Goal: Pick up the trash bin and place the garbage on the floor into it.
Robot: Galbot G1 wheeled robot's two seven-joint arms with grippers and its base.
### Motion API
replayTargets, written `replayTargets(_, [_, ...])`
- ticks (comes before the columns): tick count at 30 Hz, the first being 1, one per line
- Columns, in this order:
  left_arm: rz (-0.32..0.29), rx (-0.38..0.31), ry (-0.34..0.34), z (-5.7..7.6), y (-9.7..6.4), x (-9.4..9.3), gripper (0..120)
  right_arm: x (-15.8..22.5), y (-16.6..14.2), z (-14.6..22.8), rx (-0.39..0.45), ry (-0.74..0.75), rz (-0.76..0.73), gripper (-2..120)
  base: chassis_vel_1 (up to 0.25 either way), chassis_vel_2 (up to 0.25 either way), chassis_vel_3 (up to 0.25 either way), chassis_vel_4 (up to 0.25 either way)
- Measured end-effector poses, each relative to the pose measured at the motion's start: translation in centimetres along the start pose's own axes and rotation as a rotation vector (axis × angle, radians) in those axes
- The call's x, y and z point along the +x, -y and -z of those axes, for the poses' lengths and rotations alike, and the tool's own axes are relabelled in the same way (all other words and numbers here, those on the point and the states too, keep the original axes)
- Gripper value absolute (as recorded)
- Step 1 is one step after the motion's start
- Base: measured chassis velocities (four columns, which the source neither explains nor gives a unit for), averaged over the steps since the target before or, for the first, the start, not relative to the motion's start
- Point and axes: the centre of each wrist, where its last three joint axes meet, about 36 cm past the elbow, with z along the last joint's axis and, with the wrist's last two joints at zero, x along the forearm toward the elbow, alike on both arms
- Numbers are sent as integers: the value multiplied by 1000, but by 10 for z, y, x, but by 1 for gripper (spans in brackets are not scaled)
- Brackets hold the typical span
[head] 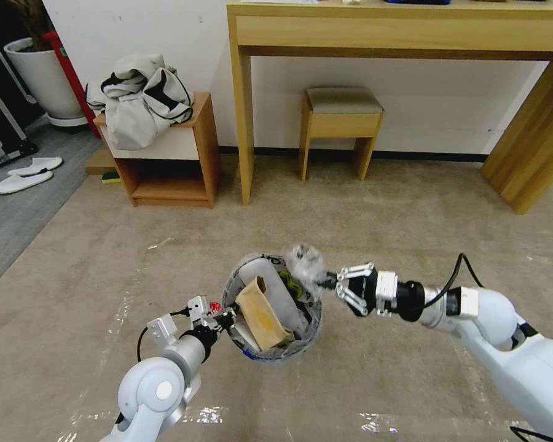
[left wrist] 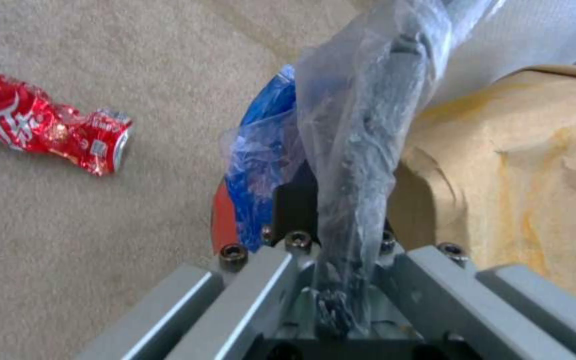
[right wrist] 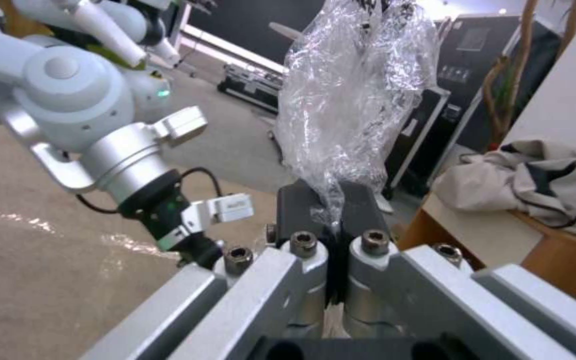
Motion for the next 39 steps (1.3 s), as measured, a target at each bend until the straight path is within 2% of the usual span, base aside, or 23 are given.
replayTargets(13, [-21, 26, -6, -6, 9, -3, 0, 9, -28, -16, -16, -42, 31, 0, 0, 0, 0, 0])
replayTargets(34, [-38, 43, -50, -17, 16, -3, 0, -2, -24, -26, -4, -30, -14, 5, 0, 0, 0, 0])
replayTargets(36, [-39, 43, -50, -17, 16, -3, 0, -1, -24, -26, -3, -31, -15, 7, 0, 0, 0, 0])
replayTargets(38, [-41, 44, -49, -16, 16, -3, 0, -1, -23, -26, -2, -33, -16, 19, 0, 0, 0, 0])
replayTargets(39, [-41, 44, -49, -16, 16, -3, 0, -1, -23, -26, -2, -33, -16, 19, 0, 0, 0, 0])
